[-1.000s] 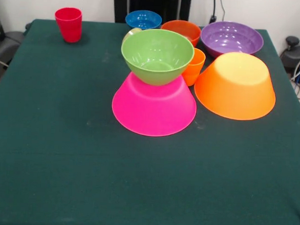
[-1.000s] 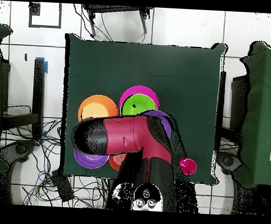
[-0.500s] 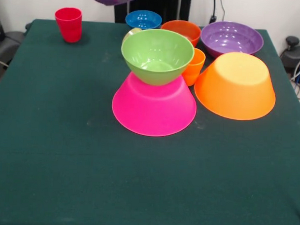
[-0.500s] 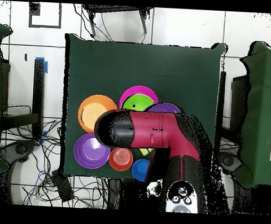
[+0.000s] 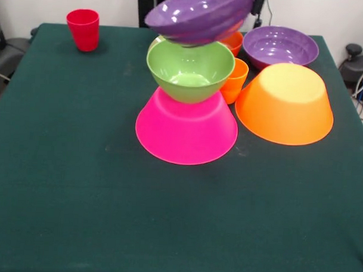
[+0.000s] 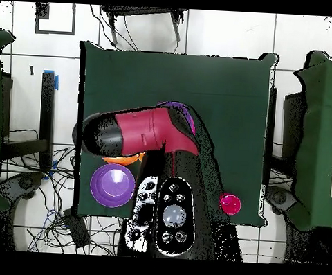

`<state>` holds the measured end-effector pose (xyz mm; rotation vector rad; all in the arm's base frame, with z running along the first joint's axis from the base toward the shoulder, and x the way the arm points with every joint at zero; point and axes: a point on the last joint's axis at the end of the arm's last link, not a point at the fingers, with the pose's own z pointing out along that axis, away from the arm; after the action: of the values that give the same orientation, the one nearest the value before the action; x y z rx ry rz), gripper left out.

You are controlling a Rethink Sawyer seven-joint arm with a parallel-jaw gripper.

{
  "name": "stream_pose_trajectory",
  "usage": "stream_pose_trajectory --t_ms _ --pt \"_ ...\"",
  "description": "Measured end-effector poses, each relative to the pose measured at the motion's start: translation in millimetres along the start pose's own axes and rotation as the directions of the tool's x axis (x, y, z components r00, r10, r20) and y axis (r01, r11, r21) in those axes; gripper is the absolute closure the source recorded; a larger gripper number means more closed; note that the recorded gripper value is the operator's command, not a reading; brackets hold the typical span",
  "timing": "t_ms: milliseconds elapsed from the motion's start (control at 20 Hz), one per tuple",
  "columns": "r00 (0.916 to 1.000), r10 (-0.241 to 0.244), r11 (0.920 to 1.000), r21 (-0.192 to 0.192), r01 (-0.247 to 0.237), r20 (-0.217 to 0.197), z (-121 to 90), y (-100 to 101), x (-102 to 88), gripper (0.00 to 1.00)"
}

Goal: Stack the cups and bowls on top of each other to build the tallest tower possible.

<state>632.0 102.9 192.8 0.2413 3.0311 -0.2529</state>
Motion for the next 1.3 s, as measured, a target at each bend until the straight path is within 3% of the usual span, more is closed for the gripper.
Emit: stream_pose_trajectory --t_ms 250,450,700,800,1000,1300 --pt "0.9998 -0.019 0.9997 -0.017 0.019 -0.005 10 16 -4.8 1.00" --pt "0.9990 -0.045 0.9990 -0.009 0.045 -0.008 17 31 -6.3 1.00" --pt "0.9947 -0.093 0.9948 0.037 0.095 -0.042 19 54 -1.5 1.00" --pt "0.9913 -0.109 0.9913 0.066 0.114 -0.073 19 62 4.2 1.00" --pt "0.9857 -0.123 0.9855 0.103 0.135 -0.115 19 68 17.5 1.00" --pt "0.9816 -0.151 0.9704 0.172 0.170 -0.117 18 72 35.1 1.00"
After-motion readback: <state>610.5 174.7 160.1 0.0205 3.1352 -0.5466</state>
